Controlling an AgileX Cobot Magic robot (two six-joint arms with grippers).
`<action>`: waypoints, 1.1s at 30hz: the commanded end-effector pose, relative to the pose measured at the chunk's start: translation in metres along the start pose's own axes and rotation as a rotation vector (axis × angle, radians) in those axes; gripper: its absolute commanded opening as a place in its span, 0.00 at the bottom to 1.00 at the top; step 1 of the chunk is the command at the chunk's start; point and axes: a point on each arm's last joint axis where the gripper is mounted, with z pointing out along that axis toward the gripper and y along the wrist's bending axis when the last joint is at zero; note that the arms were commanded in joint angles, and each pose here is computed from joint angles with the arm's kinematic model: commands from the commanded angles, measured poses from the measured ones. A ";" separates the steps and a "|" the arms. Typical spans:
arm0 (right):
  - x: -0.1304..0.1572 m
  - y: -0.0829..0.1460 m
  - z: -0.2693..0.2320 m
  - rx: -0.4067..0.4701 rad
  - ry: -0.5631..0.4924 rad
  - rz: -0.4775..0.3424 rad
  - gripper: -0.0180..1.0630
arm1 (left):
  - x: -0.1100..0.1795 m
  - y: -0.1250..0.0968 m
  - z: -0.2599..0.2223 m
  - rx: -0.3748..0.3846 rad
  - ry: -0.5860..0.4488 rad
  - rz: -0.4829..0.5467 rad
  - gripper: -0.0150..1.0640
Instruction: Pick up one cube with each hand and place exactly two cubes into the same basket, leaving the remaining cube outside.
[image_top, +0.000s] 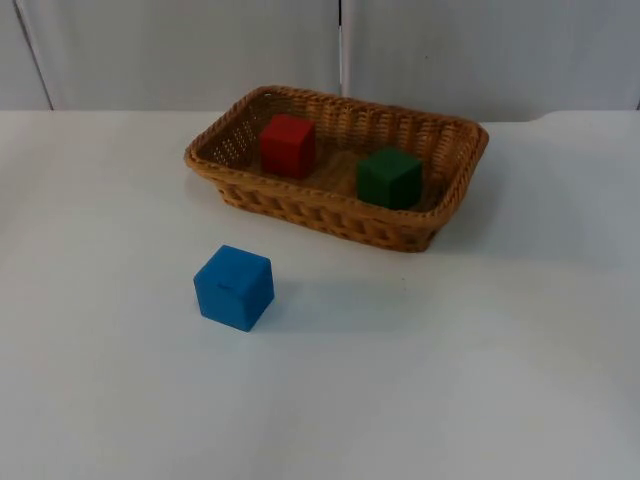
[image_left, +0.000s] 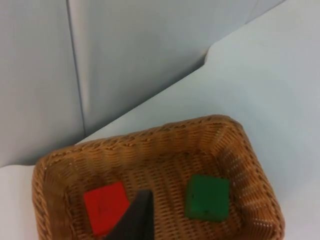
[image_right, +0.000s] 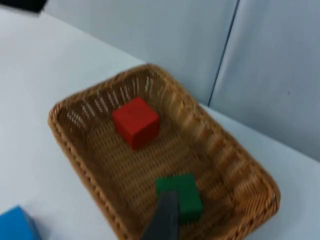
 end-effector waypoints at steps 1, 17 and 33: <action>0.006 0.001 -0.007 -0.001 -0.013 0.007 0.72 | -0.004 -0.006 -0.007 0.022 -0.014 -0.006 0.99; 0.033 0.005 -0.033 -0.002 0.005 0.007 0.72 | -0.001 -0.012 -0.013 0.054 0.030 -0.007 0.99; 0.035 0.004 -0.046 0.005 -0.018 -0.006 0.72 | 0.001 -0.020 -0.036 -0.125 -0.003 -0.058 0.99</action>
